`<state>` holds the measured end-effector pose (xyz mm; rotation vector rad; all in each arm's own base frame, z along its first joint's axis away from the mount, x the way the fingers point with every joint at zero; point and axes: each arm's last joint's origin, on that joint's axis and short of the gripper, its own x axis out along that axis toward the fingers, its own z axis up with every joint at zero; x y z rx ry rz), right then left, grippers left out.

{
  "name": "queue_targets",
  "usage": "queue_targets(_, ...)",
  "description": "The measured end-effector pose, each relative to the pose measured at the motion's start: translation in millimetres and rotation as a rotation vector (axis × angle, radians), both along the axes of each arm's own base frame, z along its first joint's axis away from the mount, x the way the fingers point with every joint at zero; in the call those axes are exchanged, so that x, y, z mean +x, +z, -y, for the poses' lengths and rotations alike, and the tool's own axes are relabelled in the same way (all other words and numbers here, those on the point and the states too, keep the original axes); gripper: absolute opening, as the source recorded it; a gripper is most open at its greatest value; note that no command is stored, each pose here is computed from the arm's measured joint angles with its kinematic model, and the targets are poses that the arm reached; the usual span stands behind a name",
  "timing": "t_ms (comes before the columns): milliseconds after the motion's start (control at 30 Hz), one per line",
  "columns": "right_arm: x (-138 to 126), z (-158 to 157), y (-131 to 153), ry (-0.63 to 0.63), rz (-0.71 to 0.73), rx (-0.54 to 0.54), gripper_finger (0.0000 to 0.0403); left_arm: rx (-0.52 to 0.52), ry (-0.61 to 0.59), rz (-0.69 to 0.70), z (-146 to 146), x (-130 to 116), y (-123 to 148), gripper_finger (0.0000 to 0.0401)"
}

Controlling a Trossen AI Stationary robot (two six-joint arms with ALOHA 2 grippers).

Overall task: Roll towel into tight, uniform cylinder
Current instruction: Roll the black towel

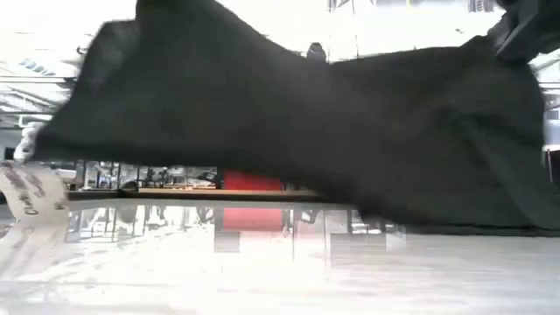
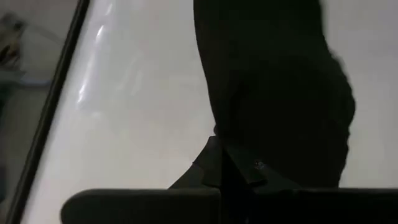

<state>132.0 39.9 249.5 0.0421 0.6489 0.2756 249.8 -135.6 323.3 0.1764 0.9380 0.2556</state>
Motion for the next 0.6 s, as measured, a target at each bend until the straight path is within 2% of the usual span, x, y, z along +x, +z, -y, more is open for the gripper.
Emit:
queue_targets(100,6.6,5.5,-6.3,-0.124,-0.045,-0.051,0.0,0.019,0.056,-0.084,-14.6,12.5,-19.9,0.0002)
queue_targets(300,24.0,12.1,-21.9,-0.201,-0.155,-0.115,0.0,0.069,0.109,-0.269,-34.0,41.8,-64.3,0.0002)
queue_targets(600,49.0,34.4,-52.2,-0.383,-0.334,-0.326,0.0,0.126,0.192,-0.444,-59.9,71.3,-114.3,0.0004)
